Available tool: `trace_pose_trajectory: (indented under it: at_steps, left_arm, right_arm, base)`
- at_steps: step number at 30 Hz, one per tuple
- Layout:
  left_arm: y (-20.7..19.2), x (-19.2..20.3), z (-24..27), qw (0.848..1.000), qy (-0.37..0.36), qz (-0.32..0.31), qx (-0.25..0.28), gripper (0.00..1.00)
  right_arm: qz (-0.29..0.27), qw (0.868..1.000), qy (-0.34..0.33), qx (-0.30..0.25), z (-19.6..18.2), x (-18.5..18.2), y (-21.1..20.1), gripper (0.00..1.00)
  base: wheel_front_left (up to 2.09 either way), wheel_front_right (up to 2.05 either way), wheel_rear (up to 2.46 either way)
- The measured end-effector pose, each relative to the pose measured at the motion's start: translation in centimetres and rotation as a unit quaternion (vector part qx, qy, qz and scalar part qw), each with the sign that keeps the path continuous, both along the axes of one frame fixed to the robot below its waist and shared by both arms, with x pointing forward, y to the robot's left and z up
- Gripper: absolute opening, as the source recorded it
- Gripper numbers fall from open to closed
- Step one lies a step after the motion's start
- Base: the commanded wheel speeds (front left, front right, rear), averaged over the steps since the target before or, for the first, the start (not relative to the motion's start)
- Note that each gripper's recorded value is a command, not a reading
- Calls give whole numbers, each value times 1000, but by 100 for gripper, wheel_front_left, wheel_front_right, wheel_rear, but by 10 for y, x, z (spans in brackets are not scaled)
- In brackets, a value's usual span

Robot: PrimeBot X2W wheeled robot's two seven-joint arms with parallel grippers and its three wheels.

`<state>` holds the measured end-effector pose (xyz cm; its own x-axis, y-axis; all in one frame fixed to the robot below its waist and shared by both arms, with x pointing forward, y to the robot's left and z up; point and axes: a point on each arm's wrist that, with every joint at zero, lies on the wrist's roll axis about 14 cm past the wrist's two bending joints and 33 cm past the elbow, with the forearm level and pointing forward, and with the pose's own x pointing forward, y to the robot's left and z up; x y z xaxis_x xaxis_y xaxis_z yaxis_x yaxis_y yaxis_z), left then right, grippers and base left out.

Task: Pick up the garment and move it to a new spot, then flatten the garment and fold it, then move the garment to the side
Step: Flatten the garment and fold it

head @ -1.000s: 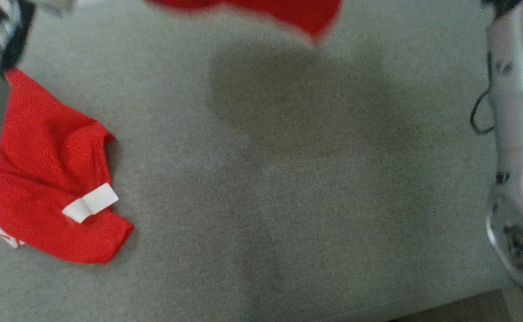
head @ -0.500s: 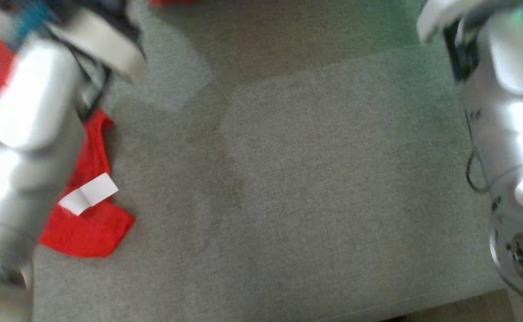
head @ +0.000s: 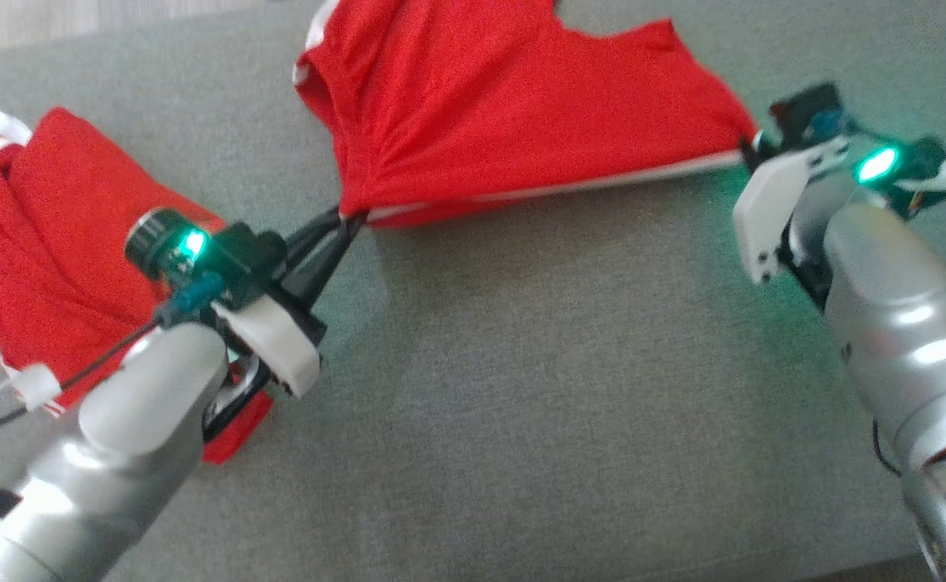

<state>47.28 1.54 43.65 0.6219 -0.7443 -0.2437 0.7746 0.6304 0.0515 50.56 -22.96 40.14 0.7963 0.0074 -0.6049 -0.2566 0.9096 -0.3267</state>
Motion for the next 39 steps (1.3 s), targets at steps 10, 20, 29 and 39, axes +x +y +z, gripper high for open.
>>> trace_pose_trajectory:
  at_steps: [10,20,29,39]
  left_arm:
    - [-13,-76,11,1000,18,0,-24,0]
    - [-42,-128,34,997,27,-35,-57,0]
    - [-33,-125,42,997,27,-1,-72,0]
    - [-16,-78,48,995,17,50,-84,0]
  right_arm:
    - [-19,997,73,12,-1,-91,-17,0]
    - [-45,996,70,44,30,-136,-63,0]
    - [-28,997,16,73,52,-113,-53,0]
    - [-6,996,-47,74,82,-42,-28,0]
  base:
    - [0,0,0]
    - [0,0,0]
    - [0,0,0]
    - [0,0,0]
